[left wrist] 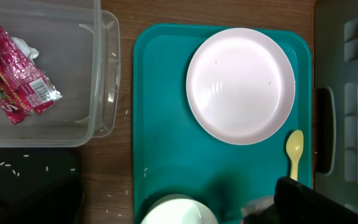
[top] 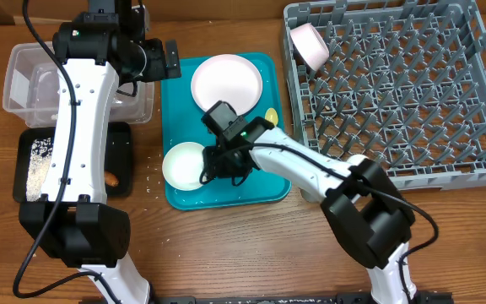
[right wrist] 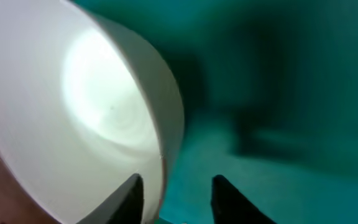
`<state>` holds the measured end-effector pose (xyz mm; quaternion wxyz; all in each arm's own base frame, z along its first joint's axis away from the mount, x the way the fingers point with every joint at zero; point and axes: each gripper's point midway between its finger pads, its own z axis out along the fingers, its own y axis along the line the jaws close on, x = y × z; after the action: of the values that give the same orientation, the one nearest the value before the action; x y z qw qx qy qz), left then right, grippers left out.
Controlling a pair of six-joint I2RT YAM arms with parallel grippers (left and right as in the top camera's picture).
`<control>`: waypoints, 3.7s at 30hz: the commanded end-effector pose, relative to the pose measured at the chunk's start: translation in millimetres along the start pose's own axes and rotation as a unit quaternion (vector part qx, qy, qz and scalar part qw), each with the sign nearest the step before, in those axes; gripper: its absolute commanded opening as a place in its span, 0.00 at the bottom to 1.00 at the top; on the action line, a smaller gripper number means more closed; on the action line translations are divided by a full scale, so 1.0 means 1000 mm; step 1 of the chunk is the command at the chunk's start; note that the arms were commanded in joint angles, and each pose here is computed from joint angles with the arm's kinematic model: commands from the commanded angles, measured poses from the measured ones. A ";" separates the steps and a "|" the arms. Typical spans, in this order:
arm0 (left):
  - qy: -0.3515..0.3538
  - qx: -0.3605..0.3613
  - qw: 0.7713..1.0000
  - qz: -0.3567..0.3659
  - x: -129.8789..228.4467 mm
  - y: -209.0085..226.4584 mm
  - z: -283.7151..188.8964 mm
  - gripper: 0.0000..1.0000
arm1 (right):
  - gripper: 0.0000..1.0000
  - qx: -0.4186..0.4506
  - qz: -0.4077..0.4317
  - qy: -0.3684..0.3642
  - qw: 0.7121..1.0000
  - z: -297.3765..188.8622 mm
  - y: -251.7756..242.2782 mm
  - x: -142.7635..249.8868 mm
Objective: Sort waste into correct bins and load items into the dishwasher
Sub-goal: 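Grasp the other white bowl on the teal tray with right gripper, then place the bowl in the dish rack with the right gripper, then grasp the white plate on the teal tray with the right gripper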
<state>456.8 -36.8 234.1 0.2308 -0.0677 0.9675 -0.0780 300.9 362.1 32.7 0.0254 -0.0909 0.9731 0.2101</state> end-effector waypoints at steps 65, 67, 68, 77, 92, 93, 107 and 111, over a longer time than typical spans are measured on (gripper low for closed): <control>0.003 -0.006 1.000 -0.006 0.000 0.006 0.003 1.00 | 0.04 0.670 -0.048 -0.222 0.707 -0.232 -0.214 -0.108; 0.003 -0.006 1.000 -0.006 0.000 0.006 0.003 1.00 | 0.04 0.665 -0.066 -0.223 0.710 -0.226 -0.199 -0.106; 0.003 -0.006 1.000 -0.006 0.000 0.006 0.003 1.00 | 0.08 0.664 -0.075 -0.223 0.710 -0.223 -0.192 -0.105; 0.003 -0.006 1.000 -0.006 0.000 0.006 0.003 1.00 | 0.89 0.600 -0.103 -0.253 0.752 -0.210 -0.137 -0.105; 0.003 -0.006 1.000 -0.006 0.000 0.006 0.003 1.00 | 0.69 0.136 -0.029 -0.242 0.960 -0.133 -0.015 -0.128; 0.003 -0.006 1.000 -0.006 0.000 0.006 0.003 1.00 | 0.64 0.133 -0.014 -0.244 0.960 -0.125 -0.018 -0.130; 0.003 -0.006 1.000 -0.006 0.000 0.006 0.003 1.00 | 0.47 0.085 0.178 -0.232 0.952 -0.057 -0.094 -0.150; 0.003 -0.006 1.000 -0.006 0.000 0.006 0.003 1.00 | 0.47 0.080 0.194 -0.209 0.955 -0.037 -0.108 -0.149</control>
<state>456.6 -36.8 233.8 0.2302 -0.0678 0.9676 -0.0779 473.2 269.3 60.0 0.2305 0.1347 0.9546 0.1321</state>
